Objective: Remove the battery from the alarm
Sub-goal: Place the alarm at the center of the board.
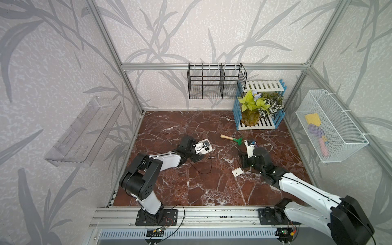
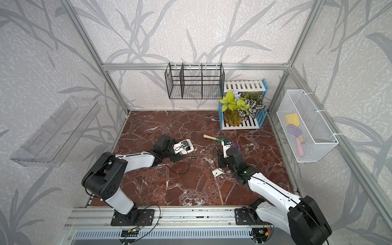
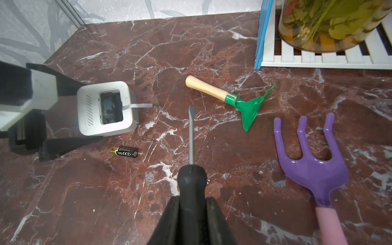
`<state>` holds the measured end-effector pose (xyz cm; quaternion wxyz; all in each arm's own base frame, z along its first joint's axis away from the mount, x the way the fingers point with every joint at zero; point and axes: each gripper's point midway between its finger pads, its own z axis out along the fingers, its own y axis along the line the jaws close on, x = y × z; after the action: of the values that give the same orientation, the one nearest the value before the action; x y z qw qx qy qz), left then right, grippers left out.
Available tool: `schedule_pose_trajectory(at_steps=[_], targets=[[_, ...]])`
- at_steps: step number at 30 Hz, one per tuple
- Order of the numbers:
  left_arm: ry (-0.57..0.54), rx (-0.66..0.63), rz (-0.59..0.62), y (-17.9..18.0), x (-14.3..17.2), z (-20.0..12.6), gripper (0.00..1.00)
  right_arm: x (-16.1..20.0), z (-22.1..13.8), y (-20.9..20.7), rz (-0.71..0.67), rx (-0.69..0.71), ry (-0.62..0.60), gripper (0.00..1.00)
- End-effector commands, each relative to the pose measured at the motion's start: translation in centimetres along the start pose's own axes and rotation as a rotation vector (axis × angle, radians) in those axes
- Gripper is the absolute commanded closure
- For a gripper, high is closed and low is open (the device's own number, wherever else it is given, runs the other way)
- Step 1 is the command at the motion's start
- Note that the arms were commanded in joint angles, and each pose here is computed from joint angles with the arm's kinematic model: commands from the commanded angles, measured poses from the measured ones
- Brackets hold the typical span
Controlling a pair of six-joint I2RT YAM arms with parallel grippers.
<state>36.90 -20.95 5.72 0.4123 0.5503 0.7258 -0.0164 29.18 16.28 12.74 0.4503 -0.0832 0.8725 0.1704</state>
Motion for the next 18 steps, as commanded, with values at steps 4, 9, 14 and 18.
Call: schedule_pose_trajectory(at_steps=[4,9,14,18], targets=[[0.034,0.138,0.123,-3.5,1.1,-0.7,0.53,0.8,-0.6,-1.0,-0.004,0.039,0.007,1.00],[0.030,0.178,0.108,-4.7,1.3,-1.5,0.53,2.4,0.2,-1.5,0.008,0.062,0.067,1.00],[0.044,0.181,0.050,-4.8,1.6,-1.4,0.52,4.3,1.8,-1.9,0.033,0.078,0.138,1.00],[0.074,0.149,-0.008,-4.1,1.9,-0.8,0.41,5.1,2.9,-2.6,0.019,0.121,0.171,0.94]])
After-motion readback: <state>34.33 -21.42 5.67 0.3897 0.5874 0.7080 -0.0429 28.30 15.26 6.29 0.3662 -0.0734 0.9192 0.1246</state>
